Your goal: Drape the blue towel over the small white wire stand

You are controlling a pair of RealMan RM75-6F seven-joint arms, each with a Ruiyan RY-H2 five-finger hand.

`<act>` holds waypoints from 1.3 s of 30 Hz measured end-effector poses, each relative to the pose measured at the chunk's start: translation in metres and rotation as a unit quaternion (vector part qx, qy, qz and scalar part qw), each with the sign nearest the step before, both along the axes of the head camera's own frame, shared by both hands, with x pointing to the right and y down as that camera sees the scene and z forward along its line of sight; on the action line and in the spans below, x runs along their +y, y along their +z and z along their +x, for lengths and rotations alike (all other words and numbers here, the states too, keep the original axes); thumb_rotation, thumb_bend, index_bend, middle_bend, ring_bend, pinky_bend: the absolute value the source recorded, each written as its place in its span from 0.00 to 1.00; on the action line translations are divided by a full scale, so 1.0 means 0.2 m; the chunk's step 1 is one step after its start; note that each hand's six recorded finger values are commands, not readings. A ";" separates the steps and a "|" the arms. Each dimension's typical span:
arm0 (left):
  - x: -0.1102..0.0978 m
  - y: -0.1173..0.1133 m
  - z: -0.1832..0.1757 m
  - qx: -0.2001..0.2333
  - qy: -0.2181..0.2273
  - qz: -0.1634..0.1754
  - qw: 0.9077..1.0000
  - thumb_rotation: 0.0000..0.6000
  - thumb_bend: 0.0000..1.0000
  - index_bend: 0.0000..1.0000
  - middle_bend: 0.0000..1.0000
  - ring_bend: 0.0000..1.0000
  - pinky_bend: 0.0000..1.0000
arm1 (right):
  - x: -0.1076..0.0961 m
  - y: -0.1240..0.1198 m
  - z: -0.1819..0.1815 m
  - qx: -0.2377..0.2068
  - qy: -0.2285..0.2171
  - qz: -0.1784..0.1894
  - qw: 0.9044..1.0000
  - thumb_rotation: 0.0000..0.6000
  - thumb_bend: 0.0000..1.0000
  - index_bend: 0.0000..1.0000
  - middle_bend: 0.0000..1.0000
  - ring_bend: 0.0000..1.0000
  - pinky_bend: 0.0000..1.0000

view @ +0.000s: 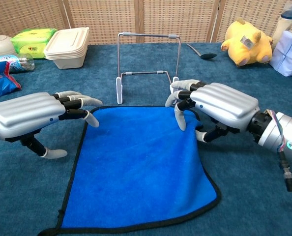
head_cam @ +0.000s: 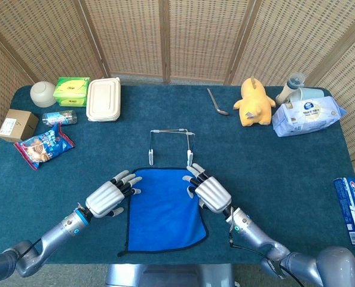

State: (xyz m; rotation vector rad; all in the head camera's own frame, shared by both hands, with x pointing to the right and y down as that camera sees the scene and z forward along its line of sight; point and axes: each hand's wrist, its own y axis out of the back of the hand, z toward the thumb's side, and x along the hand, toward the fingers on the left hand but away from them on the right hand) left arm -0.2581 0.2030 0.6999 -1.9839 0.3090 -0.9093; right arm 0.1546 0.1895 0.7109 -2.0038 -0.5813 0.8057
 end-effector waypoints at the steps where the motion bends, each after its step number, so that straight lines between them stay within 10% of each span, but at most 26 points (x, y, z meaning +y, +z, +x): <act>1: 0.00 0.00 0.00 0.000 0.000 -0.001 1.000 1.00 0.36 0.23 0.06 0.00 0.00 | 0.00 0.00 0.00 0.000 0.000 0.000 1.000 1.00 0.41 0.66 0.26 0.03 0.00; 39: 0.00 0.09 0.20 0.032 -0.007 -0.006 0.999 1.00 0.36 0.24 0.07 0.00 0.00 | -0.01 -0.01 0.03 0.003 0.013 0.001 1.000 1.00 0.41 0.66 0.26 0.03 0.01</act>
